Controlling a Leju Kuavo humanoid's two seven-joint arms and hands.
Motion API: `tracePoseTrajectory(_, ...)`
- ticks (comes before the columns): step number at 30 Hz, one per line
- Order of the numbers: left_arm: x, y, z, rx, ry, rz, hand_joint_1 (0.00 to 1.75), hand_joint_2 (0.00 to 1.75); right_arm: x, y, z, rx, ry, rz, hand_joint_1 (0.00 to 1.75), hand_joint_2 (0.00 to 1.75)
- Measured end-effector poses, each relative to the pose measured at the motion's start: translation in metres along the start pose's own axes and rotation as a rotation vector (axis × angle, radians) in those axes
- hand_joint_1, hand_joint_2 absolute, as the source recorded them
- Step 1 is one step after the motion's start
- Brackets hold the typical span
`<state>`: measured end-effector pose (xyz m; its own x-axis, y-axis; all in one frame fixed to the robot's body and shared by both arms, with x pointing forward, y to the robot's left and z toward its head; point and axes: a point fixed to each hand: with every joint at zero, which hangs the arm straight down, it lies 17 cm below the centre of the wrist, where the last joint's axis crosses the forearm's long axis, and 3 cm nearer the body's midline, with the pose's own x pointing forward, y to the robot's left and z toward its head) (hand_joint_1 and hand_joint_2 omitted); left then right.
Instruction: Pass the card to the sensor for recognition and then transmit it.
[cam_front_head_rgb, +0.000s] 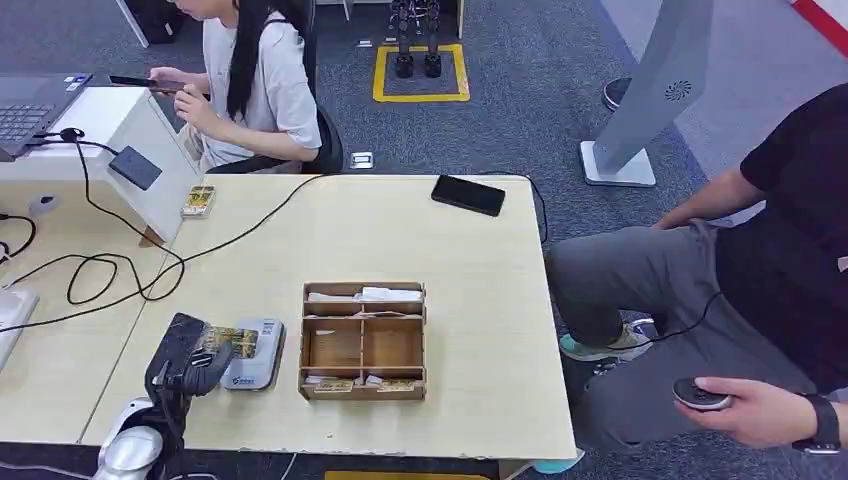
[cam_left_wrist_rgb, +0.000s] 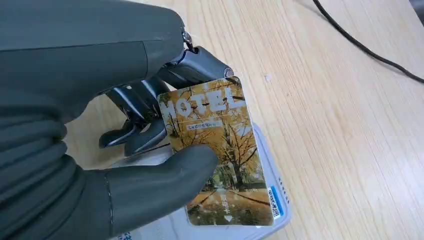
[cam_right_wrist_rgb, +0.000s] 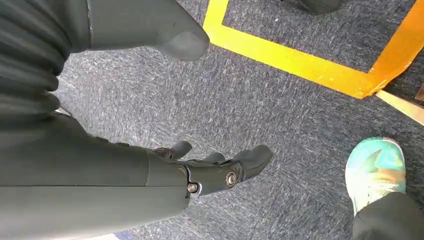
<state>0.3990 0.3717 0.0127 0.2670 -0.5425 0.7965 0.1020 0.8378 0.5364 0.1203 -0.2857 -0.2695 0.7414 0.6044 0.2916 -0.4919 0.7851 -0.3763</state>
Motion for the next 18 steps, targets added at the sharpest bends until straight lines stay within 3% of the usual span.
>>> tracePoseTrajectory(12,-0.003,0.004,-0.005,0.045,0.019,-0.019,1.75,1.75,0.002,0.0,0.0,0.002,-0.004,0.011,0.0,1.75)
tracePoseTrajectory(18,-0.015,0.015,-0.01,0.108,0.056,-0.139,1.75,1.75,0.004,-0.001,-0.001,0.002,-0.008,0.019,0.0,1.75)
